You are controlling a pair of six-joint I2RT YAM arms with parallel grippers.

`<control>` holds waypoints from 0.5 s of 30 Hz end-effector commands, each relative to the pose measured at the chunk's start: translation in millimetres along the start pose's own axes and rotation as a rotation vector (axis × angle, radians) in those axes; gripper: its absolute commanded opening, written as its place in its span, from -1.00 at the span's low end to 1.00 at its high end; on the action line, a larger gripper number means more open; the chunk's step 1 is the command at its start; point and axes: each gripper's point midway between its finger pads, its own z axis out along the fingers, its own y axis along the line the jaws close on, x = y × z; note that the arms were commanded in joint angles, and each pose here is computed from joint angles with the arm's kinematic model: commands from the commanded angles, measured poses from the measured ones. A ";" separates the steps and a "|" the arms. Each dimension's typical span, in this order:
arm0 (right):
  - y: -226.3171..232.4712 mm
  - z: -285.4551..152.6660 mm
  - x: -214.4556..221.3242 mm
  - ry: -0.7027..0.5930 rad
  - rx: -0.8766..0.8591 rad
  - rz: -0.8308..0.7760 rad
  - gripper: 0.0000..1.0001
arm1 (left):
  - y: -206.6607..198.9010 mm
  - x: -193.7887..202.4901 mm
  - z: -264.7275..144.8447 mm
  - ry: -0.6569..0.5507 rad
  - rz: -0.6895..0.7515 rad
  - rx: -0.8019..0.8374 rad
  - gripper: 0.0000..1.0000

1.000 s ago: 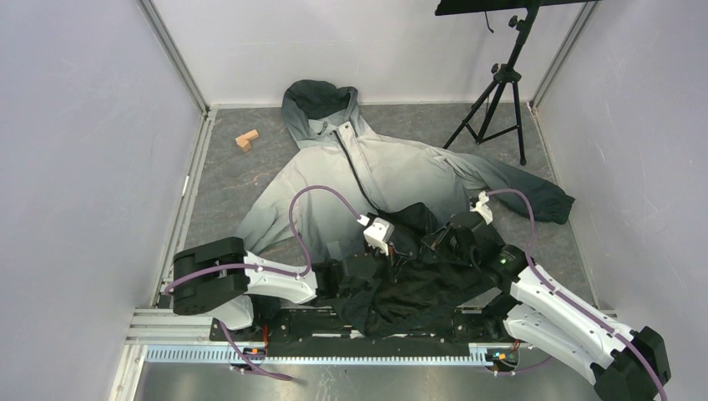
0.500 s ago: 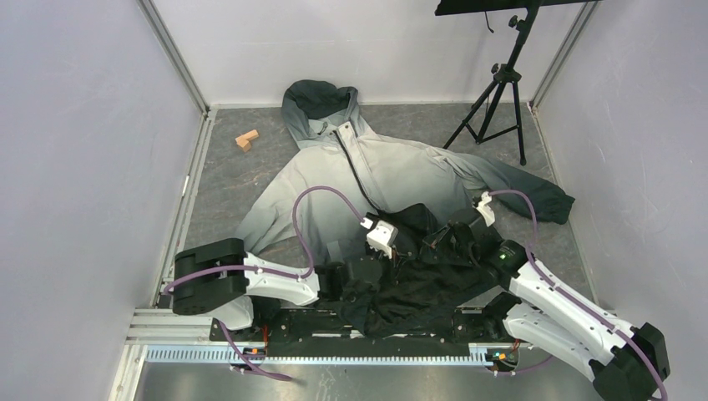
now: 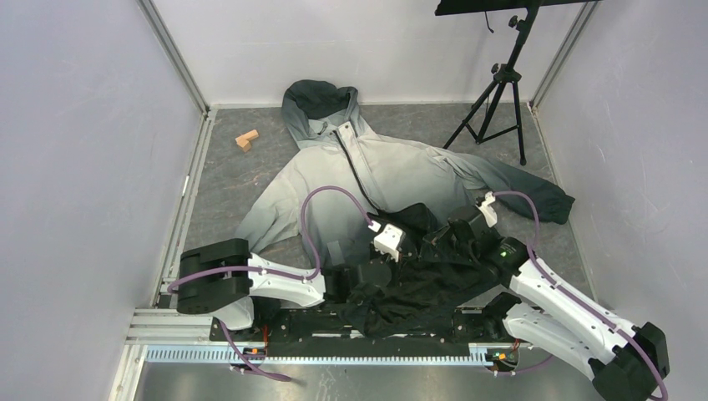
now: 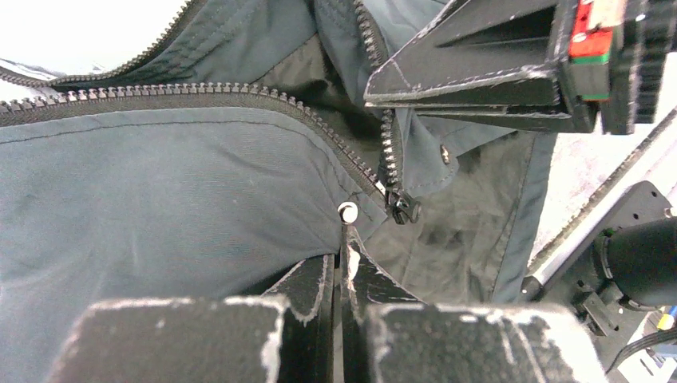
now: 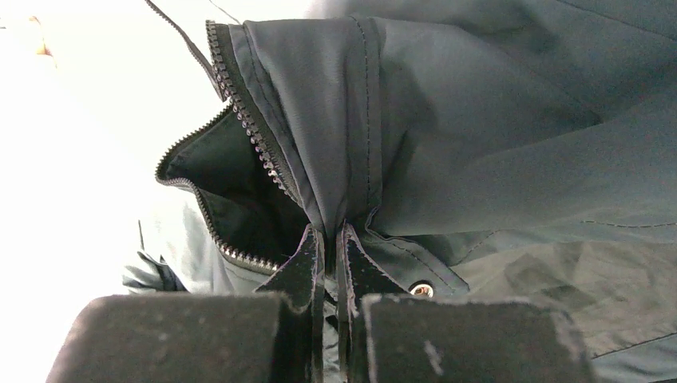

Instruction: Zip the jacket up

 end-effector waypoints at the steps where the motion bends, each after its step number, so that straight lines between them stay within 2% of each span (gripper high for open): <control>1: 29.4 -14.0 -17.1 -0.054 -0.074 0.082 -1.00 | 0.1 -8.5 3.7 -0.023 0.046 -0.052 -0.96; 5: 30.7 -10.2 -15.2 -0.058 -0.121 0.119 -1.00 | -6.0 -11.1 3.6 -0.023 0.019 -0.035 -0.96; 15: 28.8 -3.9 -16.2 -0.072 -0.111 0.109 -1.00 | -19.4 -15.5 -2.7 -0.039 -0.059 0.055 -0.96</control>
